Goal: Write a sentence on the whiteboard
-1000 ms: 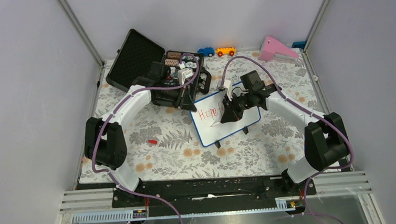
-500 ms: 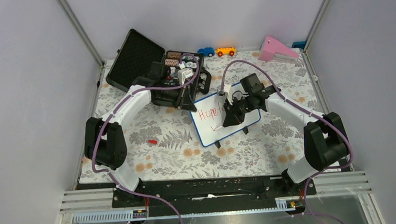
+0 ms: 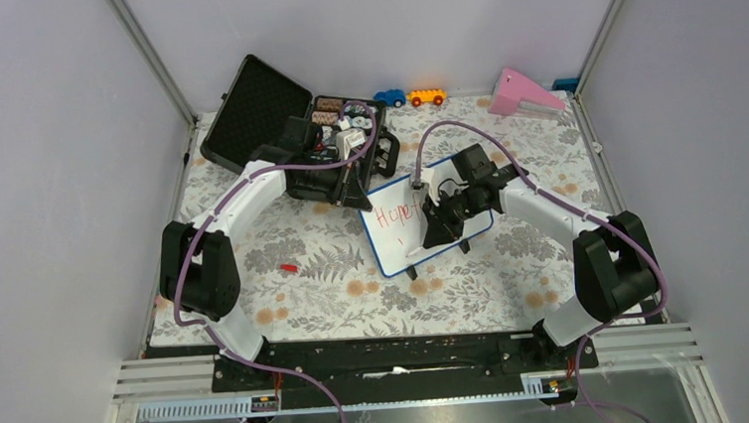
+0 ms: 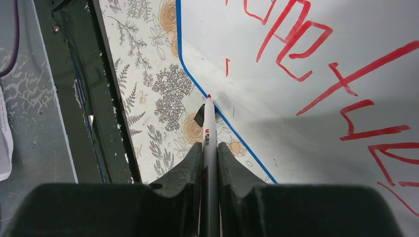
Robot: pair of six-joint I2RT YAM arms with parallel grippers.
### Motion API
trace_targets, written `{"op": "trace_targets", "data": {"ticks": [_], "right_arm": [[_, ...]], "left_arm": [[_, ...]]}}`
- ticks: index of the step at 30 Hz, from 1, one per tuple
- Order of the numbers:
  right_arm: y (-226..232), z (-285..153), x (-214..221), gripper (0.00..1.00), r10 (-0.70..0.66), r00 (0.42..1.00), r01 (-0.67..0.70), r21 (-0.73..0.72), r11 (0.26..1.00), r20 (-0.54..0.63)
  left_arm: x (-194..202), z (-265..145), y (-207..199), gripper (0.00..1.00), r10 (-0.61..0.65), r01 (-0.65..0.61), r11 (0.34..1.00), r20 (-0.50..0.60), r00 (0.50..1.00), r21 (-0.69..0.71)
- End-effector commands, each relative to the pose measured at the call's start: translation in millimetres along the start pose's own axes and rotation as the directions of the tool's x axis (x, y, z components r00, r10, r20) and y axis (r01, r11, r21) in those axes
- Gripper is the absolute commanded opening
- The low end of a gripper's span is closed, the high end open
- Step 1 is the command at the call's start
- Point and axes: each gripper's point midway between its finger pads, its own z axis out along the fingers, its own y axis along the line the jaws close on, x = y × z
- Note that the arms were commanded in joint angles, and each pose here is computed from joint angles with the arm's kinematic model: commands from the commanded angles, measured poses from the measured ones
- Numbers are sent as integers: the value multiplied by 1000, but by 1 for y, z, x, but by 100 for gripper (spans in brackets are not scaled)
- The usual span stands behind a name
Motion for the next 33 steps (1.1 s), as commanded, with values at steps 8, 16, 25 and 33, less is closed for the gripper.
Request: {"op": "trace_targets", "data": {"ticks": [8, 16, 25, 33], "right_arm": [[0, -8, -37, 0, 1, 992, -4, 28, 1000, 129], [-9, -25, -52, 0, 47, 976, -51, 14, 999, 215], [-8, -21, -44, 0, 57, 977, -57, -10, 998, 206], [-21, -14, -35, 0, 70, 982, -76, 30, 997, 178]], "left_arm": [[-2, 4, -1, 0, 50, -50, 999, -7, 999, -7], [-1, 3, -2, 0, 55, -55, 998, -6, 998, -11], [-2, 3, -2, 0, 54, -54, 998, -5, 999, -11], [-1, 2, -3, 0, 57, -57, 998, -4, 998, -14]]}}
